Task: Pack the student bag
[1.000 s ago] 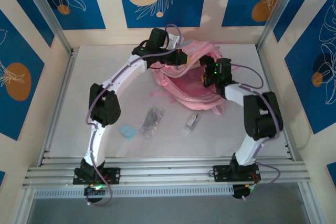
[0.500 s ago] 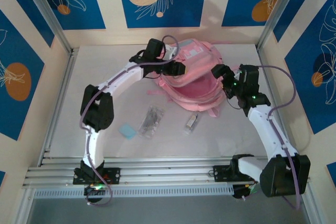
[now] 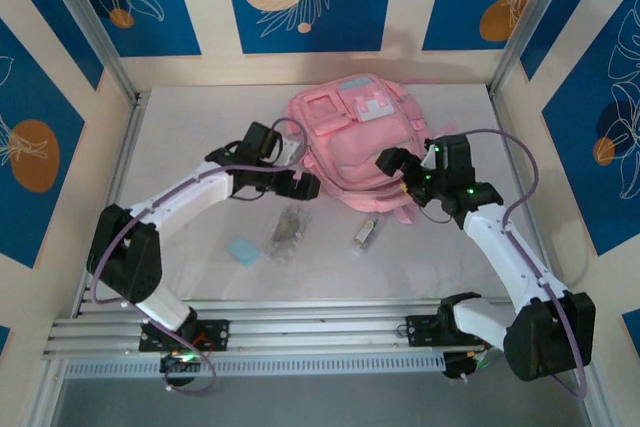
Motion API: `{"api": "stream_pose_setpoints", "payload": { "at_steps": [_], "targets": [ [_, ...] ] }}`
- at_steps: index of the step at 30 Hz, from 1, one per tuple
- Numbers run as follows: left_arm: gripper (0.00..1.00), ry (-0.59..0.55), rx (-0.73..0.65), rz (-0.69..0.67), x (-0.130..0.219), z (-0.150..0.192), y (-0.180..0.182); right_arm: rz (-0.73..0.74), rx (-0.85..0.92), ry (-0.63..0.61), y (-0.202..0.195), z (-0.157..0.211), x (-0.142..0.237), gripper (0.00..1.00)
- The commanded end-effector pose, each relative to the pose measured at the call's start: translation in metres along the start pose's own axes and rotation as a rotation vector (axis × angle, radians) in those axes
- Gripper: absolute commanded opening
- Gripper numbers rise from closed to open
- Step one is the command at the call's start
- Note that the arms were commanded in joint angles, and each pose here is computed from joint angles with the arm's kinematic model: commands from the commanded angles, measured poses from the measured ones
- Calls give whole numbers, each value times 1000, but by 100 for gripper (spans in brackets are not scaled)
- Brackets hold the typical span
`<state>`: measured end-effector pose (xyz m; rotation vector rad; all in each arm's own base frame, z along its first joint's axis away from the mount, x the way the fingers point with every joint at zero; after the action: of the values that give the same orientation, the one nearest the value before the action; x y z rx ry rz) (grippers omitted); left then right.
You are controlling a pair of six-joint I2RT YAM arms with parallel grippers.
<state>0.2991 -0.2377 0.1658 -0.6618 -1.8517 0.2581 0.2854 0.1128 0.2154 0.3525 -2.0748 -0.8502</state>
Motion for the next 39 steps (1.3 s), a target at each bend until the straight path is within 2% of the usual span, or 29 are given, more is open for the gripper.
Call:
{"api": "stream_pose_setpoints", "payload": {
  "at_steps": [1,11,20,28,34,39],
  "targets": [
    [100,74,-4,-124,-6,31,25,-5,2,31,0,9,-12,99],
    [100,198,-116,-330,-34,67,41,10,-17,48,-6,17,-27,99],
    [100,311,-172,-417,-60,91,53,28,-22,17,-12,17,-22,99],
    [99,357,-240,-492,-78,109,54,32,-40,1,-17,17,-21,99],
    [91,399,-213,-450,-93,120,54,32,-52,-7,-19,16,-19,100],
    [76,409,-208,-425,-95,122,52,43,-59,-15,-22,17,-17,100]
  ]
}}
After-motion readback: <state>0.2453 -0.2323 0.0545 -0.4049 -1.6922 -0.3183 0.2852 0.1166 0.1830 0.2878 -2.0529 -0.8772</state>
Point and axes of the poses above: each hand's point on the last joint's axis, 136 mm out from that joint toward the fingers, its own x axis back along the fingers, its own y axis along the line the jaws close on, z = x × y, the point moved 4 cm from there along x, back along the fingers, and after that the axes turned 8 degrees about x, right-handed, at the moved point
